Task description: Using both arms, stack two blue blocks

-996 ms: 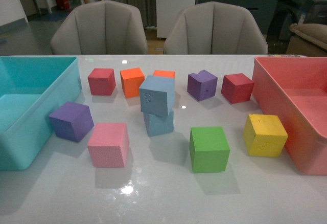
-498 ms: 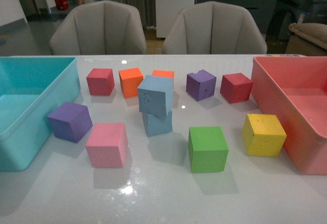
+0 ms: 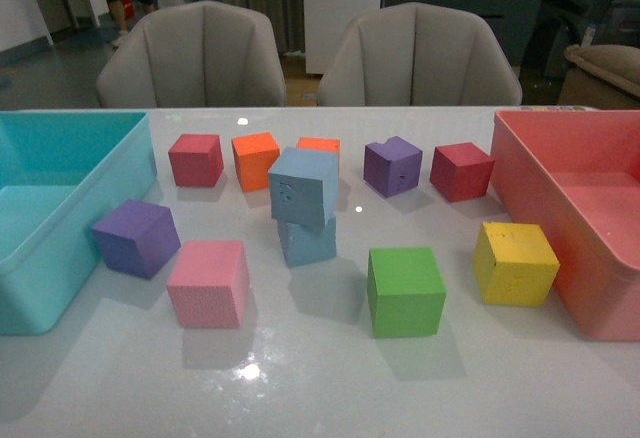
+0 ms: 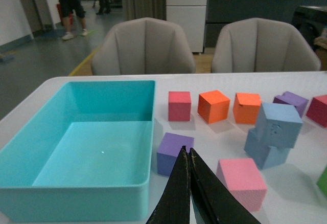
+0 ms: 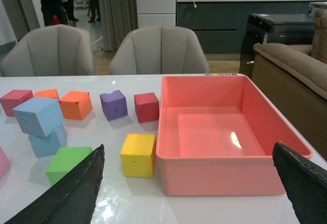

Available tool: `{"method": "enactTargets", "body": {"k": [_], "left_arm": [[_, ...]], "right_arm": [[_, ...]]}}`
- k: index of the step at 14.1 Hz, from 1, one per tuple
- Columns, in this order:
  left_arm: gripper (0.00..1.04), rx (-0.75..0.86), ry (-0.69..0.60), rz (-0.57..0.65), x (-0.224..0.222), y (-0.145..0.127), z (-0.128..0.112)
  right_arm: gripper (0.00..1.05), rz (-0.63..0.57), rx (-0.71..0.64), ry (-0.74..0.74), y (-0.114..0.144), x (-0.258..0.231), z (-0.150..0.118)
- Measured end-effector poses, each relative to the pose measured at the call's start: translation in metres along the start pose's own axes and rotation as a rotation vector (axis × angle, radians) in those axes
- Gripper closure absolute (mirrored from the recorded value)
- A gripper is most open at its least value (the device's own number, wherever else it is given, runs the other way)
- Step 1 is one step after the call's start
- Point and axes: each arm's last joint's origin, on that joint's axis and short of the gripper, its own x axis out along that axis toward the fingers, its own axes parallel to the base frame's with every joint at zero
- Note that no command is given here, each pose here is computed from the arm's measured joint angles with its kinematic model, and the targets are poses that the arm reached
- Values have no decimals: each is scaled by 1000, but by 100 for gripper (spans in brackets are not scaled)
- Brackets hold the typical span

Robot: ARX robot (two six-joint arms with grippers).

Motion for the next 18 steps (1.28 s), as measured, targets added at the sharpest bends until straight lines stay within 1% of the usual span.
{"method": "enactTargets", "body": {"k": [1, 2, 3, 4, 5, 7, 17, 18], "left_arm": [[103, 0, 1, -7, -5, 9, -2], [103, -1, -3, 22, -8, 12, -3], [103, 0, -6, 2, -11, 11, -4], [103, 0, -30, -5, -14, 11, -9], [103, -1, -1, -3, -16, 11, -13], [103, 0, -24, -4, -22, 11, -10], [103, 0, -24, -4, -39, 11, -10], [103, 0, 30, -4, -45, 11, -16]], "right_arm": [[6, 0, 0, -1, 0, 0, 0], [6, 0, 0, 0, 0, 0, 0], [6, 0, 0, 0, 0, 0, 0], [6, 0, 0, 0, 0, 0, 0], [6, 0, 0, -1, 0, 0, 0], [6, 0, 0, 0, 0, 0, 0], [6, 0, 0, 0, 0, 0, 0], [6, 0, 0, 0, 0, 0, 0]]}}
